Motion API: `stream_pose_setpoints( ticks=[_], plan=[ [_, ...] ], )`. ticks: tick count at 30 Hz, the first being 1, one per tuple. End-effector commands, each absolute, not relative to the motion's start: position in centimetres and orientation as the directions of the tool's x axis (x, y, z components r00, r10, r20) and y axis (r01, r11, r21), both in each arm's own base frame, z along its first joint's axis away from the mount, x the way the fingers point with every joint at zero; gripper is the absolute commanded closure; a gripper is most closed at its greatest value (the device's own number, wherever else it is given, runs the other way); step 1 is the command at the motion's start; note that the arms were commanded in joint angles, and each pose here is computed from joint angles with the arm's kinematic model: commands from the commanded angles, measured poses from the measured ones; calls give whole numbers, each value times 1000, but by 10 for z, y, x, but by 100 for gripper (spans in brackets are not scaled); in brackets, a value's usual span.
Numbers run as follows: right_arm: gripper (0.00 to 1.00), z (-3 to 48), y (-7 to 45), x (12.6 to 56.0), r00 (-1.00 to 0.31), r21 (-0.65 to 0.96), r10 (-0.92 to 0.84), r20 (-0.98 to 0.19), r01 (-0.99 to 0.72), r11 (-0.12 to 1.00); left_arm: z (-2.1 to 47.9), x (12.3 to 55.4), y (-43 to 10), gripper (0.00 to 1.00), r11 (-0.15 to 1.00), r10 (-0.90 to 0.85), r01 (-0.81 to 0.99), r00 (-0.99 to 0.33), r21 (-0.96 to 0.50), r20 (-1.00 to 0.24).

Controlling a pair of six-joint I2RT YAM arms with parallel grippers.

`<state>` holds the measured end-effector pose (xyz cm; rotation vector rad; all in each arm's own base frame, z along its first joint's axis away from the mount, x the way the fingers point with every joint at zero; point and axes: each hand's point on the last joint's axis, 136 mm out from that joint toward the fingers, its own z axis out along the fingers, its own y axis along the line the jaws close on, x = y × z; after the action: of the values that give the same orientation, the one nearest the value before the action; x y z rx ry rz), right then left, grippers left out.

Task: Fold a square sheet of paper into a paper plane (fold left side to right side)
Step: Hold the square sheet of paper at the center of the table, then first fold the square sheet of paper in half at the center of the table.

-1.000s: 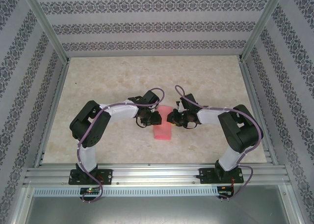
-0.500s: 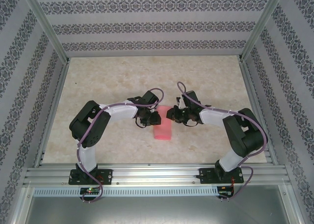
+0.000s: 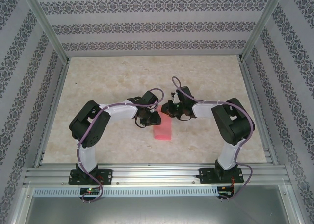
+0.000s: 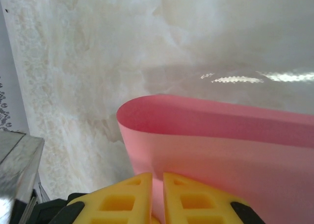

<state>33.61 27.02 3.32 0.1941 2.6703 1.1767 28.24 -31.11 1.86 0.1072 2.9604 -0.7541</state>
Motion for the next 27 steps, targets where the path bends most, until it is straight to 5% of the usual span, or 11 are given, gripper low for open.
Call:
stream_pose_setpoints(
  ticks=[1, 27],
  plan=[
    [85, 29, 277, 343, -966, 738, 209, -149, 32, 674, -4, 275, -299, 75, 896, 64, 91, -995, -434, -77],
    [85, -16, 258, 330, -976, 620, 201, -82, 108, 777, 15, 231, -299, 75, 806, 178, 217, -976, -551, -124]
  ],
)
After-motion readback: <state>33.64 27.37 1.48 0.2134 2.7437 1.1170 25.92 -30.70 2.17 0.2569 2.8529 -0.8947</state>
